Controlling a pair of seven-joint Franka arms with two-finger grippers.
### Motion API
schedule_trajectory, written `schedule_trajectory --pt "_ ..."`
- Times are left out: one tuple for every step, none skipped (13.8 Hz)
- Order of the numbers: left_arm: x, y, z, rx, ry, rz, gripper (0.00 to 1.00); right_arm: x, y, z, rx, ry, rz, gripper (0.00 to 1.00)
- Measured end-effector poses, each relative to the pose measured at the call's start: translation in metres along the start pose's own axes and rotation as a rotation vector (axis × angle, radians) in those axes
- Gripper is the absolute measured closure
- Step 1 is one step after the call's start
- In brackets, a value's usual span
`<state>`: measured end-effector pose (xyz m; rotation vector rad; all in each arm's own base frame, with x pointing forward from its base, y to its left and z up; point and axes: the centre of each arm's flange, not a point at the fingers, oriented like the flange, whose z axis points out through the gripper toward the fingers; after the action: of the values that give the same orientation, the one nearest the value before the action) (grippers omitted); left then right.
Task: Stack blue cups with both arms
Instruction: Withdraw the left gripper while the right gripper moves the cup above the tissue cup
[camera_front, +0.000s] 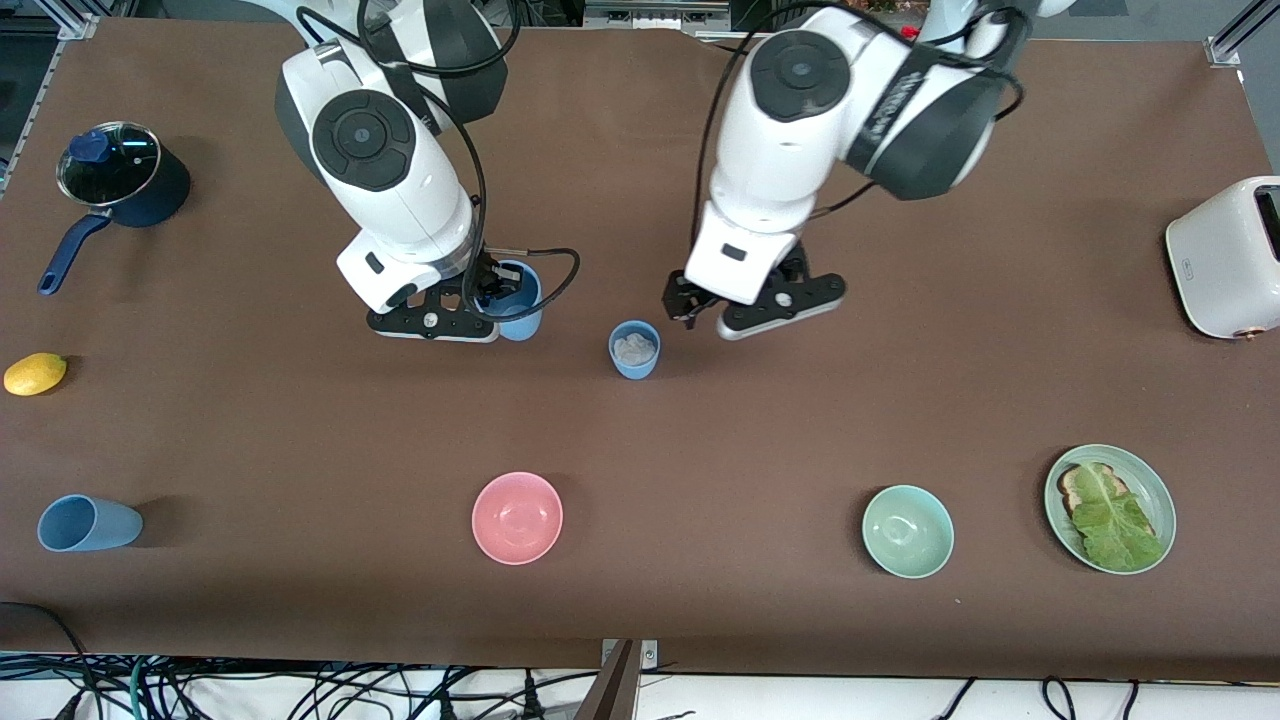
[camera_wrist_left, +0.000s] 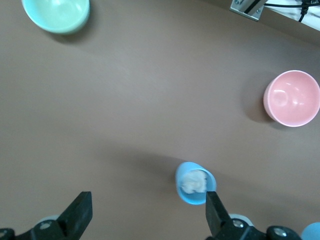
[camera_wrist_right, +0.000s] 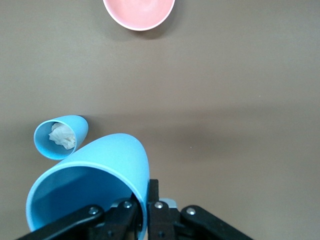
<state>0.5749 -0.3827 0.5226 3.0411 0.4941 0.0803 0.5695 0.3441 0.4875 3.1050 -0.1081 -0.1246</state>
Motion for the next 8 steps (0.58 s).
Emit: schedule_trajectory --pt "0.012 -0.018 -0.013 0.01 -0.006 0.037 0.0 -0.001 -0.003 0.0 0.003 0.0 0.01 0.95" --pt "0.025 -0.038 -0.026 0.019 -0.012 0.064 0.0 -0.003 -0.008 0.001 0.01 0.002 0.015 0.95" --pt "0.038 -0.06 -0.039 0.026 -0.016 0.088 0.0 -0.005 -0.016 0.002 0.019 0.007 0.024 0.95" --pt "0.051 -0.083 -0.053 0.03 -0.018 0.112 0.0 -0.008 -0.026 0.005 0.028 0.013 0.035 0.95" --pt "0.065 -0.108 -0.067 0.029 -0.015 0.147 0.0 -0.01 -0.038 0.011 0.036 0.019 0.049 0.95" --pt "0.077 -0.129 -0.078 0.025 -0.007 0.186 0.0 -0.013 -0.051 0.016 0.042 0.025 0.064 0.95" --pt "0.089 -0.149 -0.087 0.022 0.001 0.221 0.0 -0.017 -0.065 0.023 0.046 0.027 0.078 0.95" --pt "0.1 -0.169 -0.094 0.021 0.008 0.247 0.0 -0.02 -0.079 0.03 0.049 0.029 0.09 0.95"
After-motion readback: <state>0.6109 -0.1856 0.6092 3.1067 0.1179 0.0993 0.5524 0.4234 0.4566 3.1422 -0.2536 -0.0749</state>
